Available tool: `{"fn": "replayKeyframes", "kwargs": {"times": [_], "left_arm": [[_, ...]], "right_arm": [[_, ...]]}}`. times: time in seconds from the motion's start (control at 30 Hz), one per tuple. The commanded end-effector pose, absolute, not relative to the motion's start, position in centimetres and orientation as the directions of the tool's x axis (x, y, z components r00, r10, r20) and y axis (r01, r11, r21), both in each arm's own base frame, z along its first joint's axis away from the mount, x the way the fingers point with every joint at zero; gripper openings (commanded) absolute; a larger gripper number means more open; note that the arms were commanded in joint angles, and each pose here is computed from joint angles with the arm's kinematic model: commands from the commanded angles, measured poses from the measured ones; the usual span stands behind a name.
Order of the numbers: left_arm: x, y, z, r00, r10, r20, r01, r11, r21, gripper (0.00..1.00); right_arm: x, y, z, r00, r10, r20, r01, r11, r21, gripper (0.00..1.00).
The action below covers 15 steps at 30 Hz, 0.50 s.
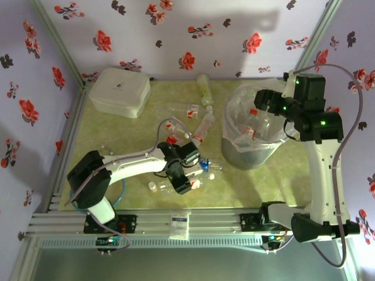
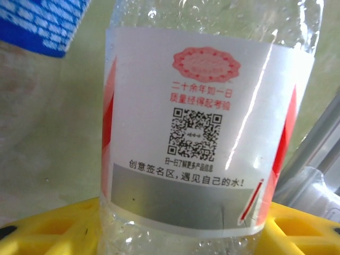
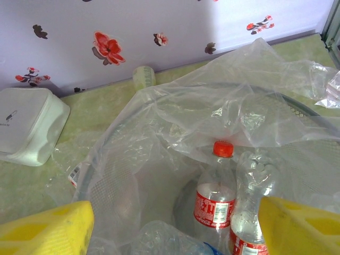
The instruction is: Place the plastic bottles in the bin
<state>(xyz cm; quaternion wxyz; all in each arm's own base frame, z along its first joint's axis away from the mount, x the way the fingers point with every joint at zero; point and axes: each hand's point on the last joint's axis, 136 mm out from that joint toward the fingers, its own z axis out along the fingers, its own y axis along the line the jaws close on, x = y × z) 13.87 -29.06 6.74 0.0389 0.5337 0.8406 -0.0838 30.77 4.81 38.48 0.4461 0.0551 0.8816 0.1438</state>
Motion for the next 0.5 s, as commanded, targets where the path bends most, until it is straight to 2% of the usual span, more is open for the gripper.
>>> {"fn": "replayKeyframes", "kwargs": {"times": [0.0,0.13,0.2,0.33,0.47], "left_arm": [[13.4,-29.5,9.2,-0.382,0.904,-0.191,0.924,0.367,-0.110,0.59],[14.2,-30.0,12.5,-0.364,0.880,-0.304,0.931,0.354,-0.091,0.59],[16.3,-29.8,14.8,-0.419,0.817,-0.395,0.901,0.427,-0.074,0.59],[21.9,-29.3,19.9,-0.572,0.561,-0.598,0.759,0.638,-0.129,0.49],[24.6,-30.1,25.4,-0.540,0.303,-0.785,0.701,0.678,-0.221,0.44]], "right_arm": [[30.4,5.0,40.2,-0.555,0.240,-0.797,-0.054,0.945,0.323,0.82],[29.9,6.8,40.9,-0.570,0.277,-0.773,-0.121,0.903,0.413,0.81],[29.6,9.1,41.2,-0.593,0.314,-0.742,-0.190,0.840,0.508,0.81],[28.8,14.5,41.1,-0.619,0.285,-0.732,-0.316,0.763,0.564,0.80],[28.6,19.2,40.6,-0.643,0.273,-0.716,-0.390,0.687,0.613,0.80]]}}
